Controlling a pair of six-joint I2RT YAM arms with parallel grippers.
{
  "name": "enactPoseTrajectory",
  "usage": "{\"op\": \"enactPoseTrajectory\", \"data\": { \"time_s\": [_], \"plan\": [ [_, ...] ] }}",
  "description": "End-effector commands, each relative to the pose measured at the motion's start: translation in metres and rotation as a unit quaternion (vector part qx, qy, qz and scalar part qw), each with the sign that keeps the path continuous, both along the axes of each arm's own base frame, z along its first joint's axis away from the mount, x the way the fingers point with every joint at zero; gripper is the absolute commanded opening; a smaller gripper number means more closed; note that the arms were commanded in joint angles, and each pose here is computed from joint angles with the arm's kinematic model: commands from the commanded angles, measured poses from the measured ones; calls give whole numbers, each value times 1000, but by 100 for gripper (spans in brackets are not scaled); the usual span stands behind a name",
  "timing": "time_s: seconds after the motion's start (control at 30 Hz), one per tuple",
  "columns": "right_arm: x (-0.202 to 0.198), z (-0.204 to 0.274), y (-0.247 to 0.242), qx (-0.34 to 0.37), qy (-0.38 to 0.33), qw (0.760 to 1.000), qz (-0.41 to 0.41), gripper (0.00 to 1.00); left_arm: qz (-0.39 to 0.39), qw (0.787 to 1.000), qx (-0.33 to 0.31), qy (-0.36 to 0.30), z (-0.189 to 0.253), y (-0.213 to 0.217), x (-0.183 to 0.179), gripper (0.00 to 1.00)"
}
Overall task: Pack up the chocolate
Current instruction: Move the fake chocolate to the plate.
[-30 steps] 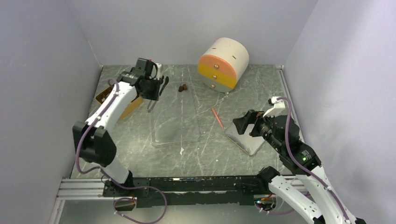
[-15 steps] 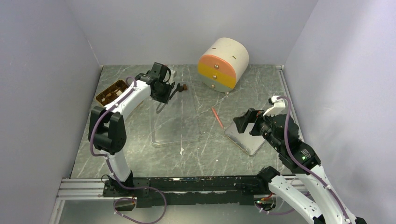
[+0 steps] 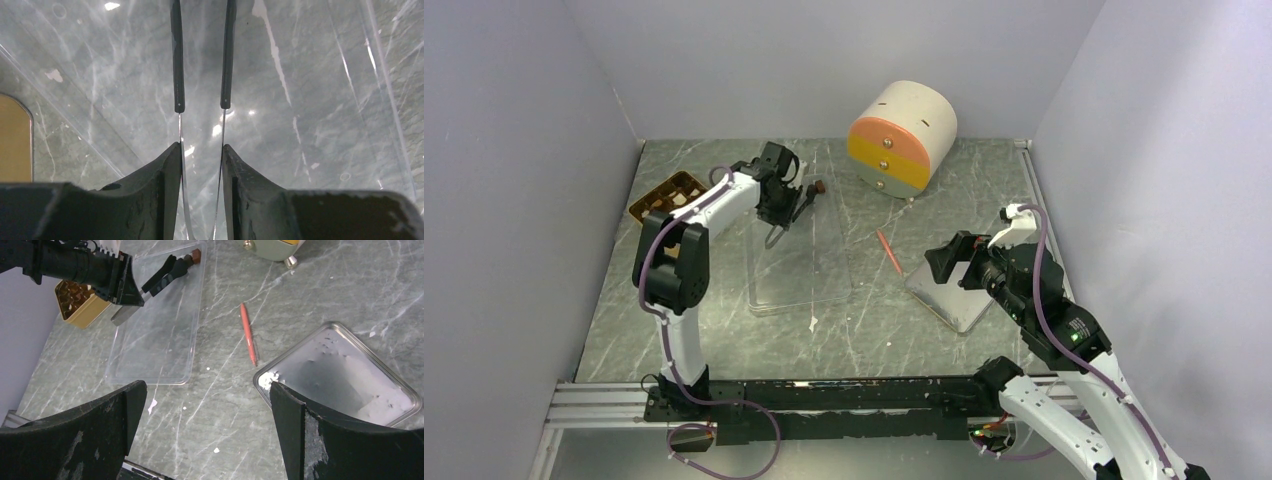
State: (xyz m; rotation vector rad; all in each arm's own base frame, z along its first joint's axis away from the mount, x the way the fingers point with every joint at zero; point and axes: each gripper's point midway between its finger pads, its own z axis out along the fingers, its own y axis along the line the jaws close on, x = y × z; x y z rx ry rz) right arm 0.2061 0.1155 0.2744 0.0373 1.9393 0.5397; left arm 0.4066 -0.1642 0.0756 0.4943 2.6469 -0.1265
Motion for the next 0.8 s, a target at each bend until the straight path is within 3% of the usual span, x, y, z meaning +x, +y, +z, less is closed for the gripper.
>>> {"op": "enactPoseTrajectory", "data": {
  "time_s": [0.0,0.77],
  "plan": [
    [1,18,-2,11,-19,1000,-8,99,-16,999,-15,-43,17,-13,23,38],
    [0,15,-3,12,-17,1000,-9,99,-17,998,-28,-50,7,-29,40,35]
  ]
}}
